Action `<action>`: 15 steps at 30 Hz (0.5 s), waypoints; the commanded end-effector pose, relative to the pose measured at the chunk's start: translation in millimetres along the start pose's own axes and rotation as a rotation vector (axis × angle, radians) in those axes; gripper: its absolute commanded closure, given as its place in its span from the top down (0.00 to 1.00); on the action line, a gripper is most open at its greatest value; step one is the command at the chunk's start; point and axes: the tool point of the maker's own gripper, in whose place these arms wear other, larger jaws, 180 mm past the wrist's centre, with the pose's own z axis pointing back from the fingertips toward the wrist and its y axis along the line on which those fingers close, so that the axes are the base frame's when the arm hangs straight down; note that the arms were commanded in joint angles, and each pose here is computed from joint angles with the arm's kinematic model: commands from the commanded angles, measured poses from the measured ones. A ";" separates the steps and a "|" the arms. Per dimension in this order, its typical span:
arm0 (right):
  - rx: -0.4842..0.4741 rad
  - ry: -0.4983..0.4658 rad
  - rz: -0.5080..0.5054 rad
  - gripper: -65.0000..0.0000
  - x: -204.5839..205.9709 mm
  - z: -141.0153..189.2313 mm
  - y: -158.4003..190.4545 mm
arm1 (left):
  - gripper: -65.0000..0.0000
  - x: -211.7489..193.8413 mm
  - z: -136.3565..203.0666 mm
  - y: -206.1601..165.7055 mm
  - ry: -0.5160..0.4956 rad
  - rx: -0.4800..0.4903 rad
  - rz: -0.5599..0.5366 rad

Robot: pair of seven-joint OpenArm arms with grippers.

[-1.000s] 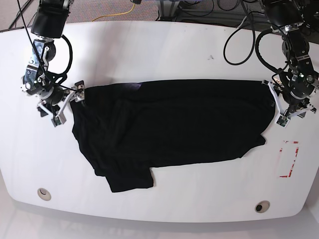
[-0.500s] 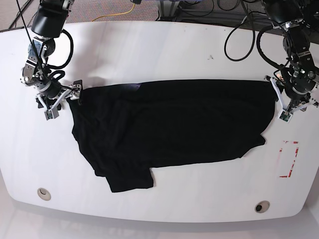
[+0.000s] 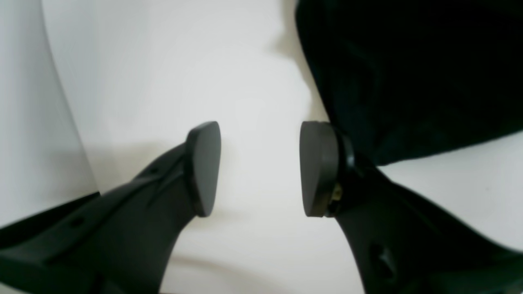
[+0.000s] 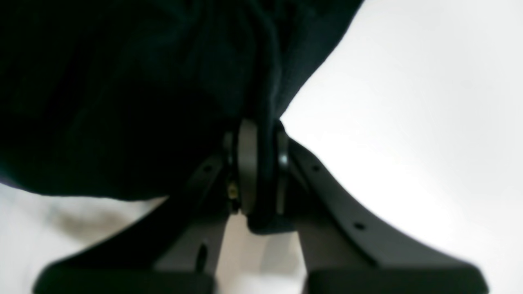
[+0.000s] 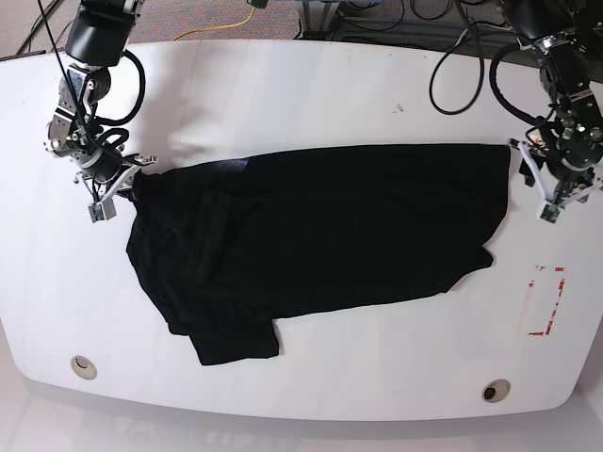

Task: Layout the t-shirt on the table in an organized manner, then fold the t-shirt properly
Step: 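Hold the shirt edge corners with both grippers and pull them apart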

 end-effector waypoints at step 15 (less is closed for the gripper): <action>-0.001 0.053 0.029 0.01 -14.0 3.6 6.6 | 0.78 -17.0 -17.3 -24.8 0.040 -0.072 0.083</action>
